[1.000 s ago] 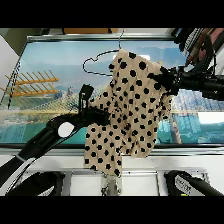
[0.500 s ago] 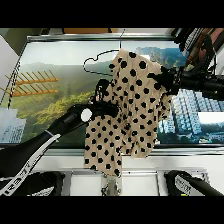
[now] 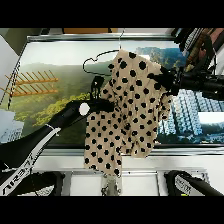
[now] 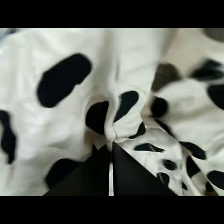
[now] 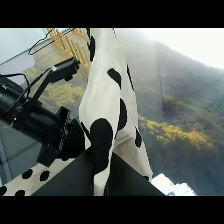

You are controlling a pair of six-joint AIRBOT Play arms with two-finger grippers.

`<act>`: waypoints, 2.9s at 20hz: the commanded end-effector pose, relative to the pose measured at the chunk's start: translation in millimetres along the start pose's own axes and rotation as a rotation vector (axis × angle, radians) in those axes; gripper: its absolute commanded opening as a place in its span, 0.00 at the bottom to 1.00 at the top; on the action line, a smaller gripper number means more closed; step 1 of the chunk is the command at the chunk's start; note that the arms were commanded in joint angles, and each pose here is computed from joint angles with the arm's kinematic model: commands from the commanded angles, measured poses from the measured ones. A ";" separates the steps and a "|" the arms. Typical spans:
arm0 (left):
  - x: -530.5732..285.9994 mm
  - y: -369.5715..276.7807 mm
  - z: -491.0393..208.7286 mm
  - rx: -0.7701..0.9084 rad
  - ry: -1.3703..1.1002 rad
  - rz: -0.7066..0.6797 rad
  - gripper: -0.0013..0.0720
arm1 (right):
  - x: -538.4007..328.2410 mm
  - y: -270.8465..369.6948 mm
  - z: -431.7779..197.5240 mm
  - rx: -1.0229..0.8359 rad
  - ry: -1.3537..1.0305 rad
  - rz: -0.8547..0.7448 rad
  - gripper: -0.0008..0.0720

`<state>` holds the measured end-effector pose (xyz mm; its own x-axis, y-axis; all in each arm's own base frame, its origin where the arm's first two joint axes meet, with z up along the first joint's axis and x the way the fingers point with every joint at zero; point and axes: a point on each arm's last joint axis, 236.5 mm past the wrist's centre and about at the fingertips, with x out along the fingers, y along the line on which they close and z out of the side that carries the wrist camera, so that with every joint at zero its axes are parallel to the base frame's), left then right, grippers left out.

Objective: Fold the clothes and pants, and hang the long-sleeved shirts on hangers.

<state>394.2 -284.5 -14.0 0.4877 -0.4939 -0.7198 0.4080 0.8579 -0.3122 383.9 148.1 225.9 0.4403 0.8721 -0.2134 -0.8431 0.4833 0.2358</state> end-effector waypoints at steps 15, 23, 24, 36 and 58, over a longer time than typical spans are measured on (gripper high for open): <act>-120.5 134.9 27.6 -0.258 -0.033 0.170 0.03 | -9.0 46.9 -25.8 0.007 0.137 0.154 0.02; -147.2 128.0 45.7 -0.233 -0.115 0.174 0.03 | -14.9 37.2 -58.8 -0.014 0.273 0.103 0.02; -156.3 124.9 49.1 -0.218 -0.132 0.178 0.03 | -13.4 31.5 -59.3 -0.009 0.265 0.079 0.02; -181.9 129.3 9.1 -0.117 0.028 0.264 0.03 | -6.4 55.2 -7.3 0.005 -0.003 0.135 0.02; -214.5 130.0 64.5 -0.066 -0.077 0.301 0.03 | -13.7 55.4 -14.7 -0.108 0.070 0.048 0.02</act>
<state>399.8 -82.6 134.7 0.6368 -0.2474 -0.7303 0.1841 0.9685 -0.1676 329.8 155.1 212.7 0.3910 0.8575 -0.3344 -0.8782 0.4564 0.1433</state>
